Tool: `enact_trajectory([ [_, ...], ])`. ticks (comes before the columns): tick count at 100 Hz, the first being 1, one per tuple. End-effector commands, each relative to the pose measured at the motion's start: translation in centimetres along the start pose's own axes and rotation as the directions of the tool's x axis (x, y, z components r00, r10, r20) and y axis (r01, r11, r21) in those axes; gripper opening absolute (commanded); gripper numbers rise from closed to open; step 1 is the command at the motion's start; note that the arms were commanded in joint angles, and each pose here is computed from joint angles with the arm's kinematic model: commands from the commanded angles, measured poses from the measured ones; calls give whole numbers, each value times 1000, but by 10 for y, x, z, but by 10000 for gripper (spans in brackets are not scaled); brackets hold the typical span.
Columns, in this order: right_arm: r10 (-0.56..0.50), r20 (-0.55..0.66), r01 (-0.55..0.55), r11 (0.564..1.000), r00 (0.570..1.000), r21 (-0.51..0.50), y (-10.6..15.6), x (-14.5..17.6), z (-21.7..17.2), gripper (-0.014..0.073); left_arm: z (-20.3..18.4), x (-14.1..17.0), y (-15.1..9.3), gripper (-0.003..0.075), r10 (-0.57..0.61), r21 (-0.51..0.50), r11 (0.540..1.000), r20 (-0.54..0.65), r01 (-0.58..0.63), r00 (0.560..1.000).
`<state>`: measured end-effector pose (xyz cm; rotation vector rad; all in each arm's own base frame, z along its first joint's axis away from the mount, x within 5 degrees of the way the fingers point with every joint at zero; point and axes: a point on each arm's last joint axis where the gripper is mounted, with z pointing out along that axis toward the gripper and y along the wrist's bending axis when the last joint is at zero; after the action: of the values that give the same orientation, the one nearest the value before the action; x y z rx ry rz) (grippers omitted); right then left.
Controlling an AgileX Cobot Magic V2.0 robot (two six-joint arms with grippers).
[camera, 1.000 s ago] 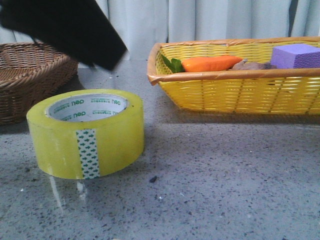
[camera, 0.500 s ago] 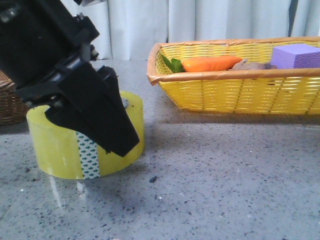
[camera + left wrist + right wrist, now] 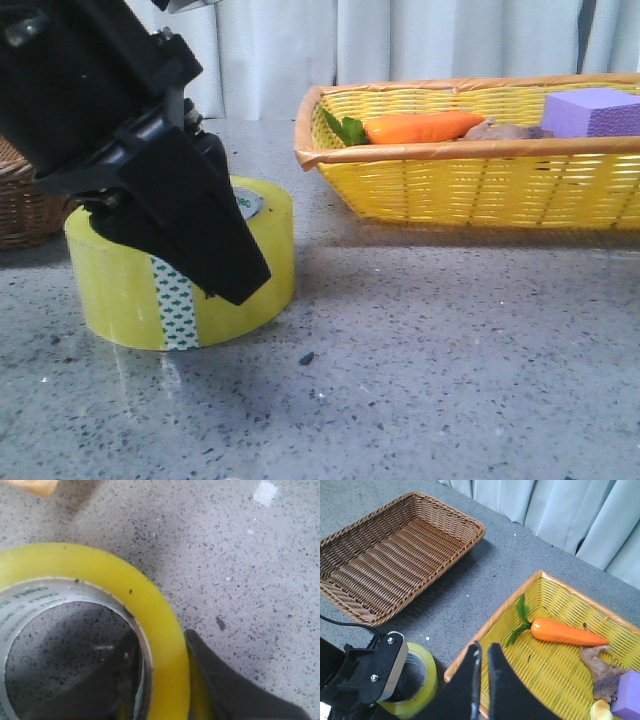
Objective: Transfer tape with both arms
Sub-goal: 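Lift the tape roll with the left gripper and drop it into the brown basket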
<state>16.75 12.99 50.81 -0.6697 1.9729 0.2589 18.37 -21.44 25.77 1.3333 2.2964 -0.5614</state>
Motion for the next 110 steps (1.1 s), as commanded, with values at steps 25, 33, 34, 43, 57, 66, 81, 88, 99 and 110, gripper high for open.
enact_trajectory([
  [25,-2,111,0,1000,994,22,-5,-10,-14,-66,-52,-26,-19,-21,43,53,997,90,-48,995],
  [33,-2,111,0,1000,994,22,-5,-10,-14,-66,-70,-33,-21,-21,61,41,997,139,-67,988],
  [34,-2,111,0,1000,994,22,-5,-10,-14,-66,-72,-34,-22,-21,64,38,997,149,-70,987],
  [43,-2,111,0,1000,994,22,-5,-10,-14,-66,-94,-41,-24,-21,81,24,996,194,-87,978],
  [57,-2,111,0,1000,994,22,-5,-10,-14,-66,-130,-47,-11,-21,78,-120,991,204,-54,976],
  [66,-2,111,0,1000,994,22,-5,-10,-14,-66,-153,-48,5,-21,66,-264,964,196,-12,978],
  [81,-3,121,0,1000,993,21,-5,-11,-14,-66,-178,-42,35,-21,-3,-403,911,211,90,977],
  [88,-3,125,0,1000,992,21,-5,-11,-14,-66,-182,-36,52,-21,-58,-435,888,220,151,974],
  [99,-2,131,-1,1000,991,19,-5,-12,-14,-66,-183,-27,81,-21,-150,-476,846,220,241,964],
  [110,-2,131,-1,1000,991,19,-5,-12,-14,-66,-177,-19,108,-21,-218,-505,809,221,303,951],
])
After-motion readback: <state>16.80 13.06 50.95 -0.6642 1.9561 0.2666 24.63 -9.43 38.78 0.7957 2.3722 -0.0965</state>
